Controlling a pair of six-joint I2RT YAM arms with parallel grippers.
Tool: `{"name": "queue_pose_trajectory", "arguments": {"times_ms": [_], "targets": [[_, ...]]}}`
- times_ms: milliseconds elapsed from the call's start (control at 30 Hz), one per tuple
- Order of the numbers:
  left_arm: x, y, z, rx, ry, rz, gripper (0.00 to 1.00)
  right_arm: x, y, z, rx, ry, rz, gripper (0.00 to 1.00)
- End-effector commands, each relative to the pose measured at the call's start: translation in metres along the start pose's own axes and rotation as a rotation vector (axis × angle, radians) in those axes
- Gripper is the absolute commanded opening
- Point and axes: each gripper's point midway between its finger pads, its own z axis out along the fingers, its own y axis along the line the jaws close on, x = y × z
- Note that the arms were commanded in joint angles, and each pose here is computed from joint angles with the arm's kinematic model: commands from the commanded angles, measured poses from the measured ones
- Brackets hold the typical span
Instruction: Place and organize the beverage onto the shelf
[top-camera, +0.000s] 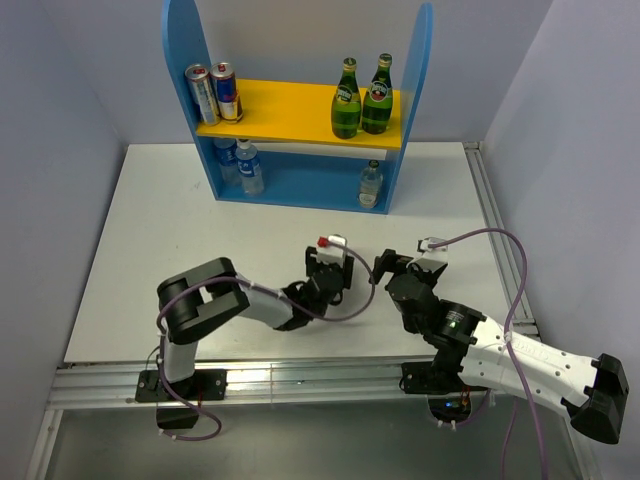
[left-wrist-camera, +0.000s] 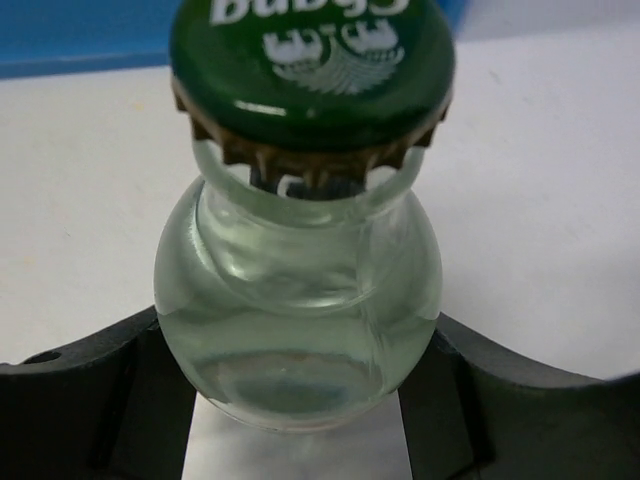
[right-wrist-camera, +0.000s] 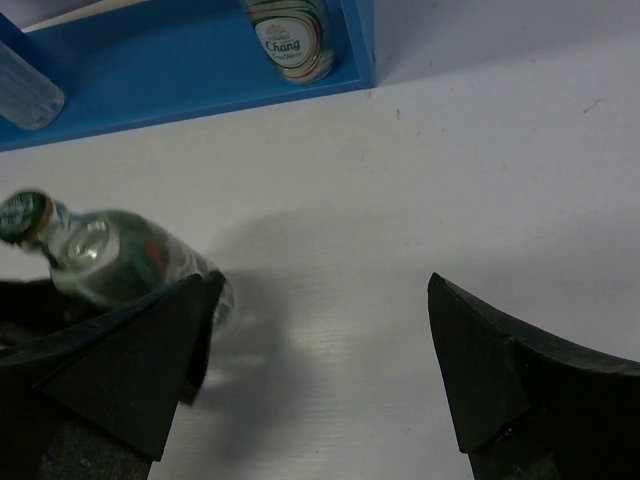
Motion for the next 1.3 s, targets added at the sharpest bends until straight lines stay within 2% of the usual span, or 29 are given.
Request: {"name": "queue_pose_trajectory", "arguments": {"times_ms": [0, 233, 333, 400, 433, 500, 533, 600, 633, 667, 733, 1033, 1067, 1167, 1200, 1267], "targets": [[-0.083, 0.016, 0.036, -0.017, -0.143, -0.101, 0.00, -0.013, 0.006, 0.000, -0.008, -0.031, 0.042, 0.99], [-0.135, 0.060, 0.106, -0.055, -0.195, -0.143, 0.00, -0.012, 0.008, 0.000, -0.016, -0.030, 0.042, 0.99], [-0.163, 0.061, 0.133, -0.037, -0.236, -0.178, 0.00, -0.011, 0.009, 0.001, -0.016, -0.025, 0.036, 0.99], [-0.157, 0.061, 0.149, -0.029, -0.218, -0.196, 0.00, -0.011, 0.010, 0.001, -0.017, -0.024, 0.036, 0.99], [-0.170, 0.061, 0.158, -0.029, -0.233, -0.212, 0.00, -0.011, 0.010, 0.001, -0.020, -0.022, 0.034, 0.99], [-0.161, 0.057, 0.172, -0.024, -0.221, -0.209, 0.00, -0.011, 0.010, 0.001, -0.021, -0.024, 0.036, 0.99], [-0.174, 0.051, 0.178, -0.015, -0.244, -0.225, 0.00, -0.011, 0.010, 0.000, -0.025, -0.024, 0.041, 0.99], [-0.157, 0.047, 0.195, -0.022, -0.218, -0.217, 0.00, -0.011, 0.008, 0.000, -0.022, -0.027, 0.045, 0.99], [-0.167, 0.043, 0.203, -0.019, -0.228, -0.222, 0.00, -0.012, 0.009, -0.001, -0.027, -0.028, 0.048, 0.99], [-0.150, 0.040, 0.213, -0.022, -0.199, -0.210, 0.00, -0.011, 0.008, -0.001, -0.024, -0.027, 0.047, 0.99], [-0.143, 0.036, 0.225, -0.016, -0.188, -0.220, 0.00, -0.012, 0.008, -0.001, -0.026, -0.029, 0.049, 0.99], [-0.131, 0.024, 0.239, 0.014, -0.164, -0.250, 0.01, -0.011, 0.009, 0.000, -0.027, -0.026, 0.046, 0.99], [-0.131, 0.024, 0.239, 0.015, -0.164, -0.251, 0.03, -0.011, 0.009, 0.000, -0.028, -0.025, 0.045, 0.99], [-0.132, 0.023, 0.236, 0.019, -0.167, -0.245, 0.30, -0.010, 0.010, 0.001, -0.026, -0.022, 0.041, 0.99], [-0.133, 0.024, 0.236, 0.011, -0.172, -0.235, 0.51, -0.010, 0.009, 0.001, -0.022, -0.022, 0.038, 0.99], [-0.133, 0.027, 0.234, -0.006, -0.175, -0.224, 0.66, -0.010, 0.009, 0.001, -0.022, -0.022, 0.038, 0.98]]}}
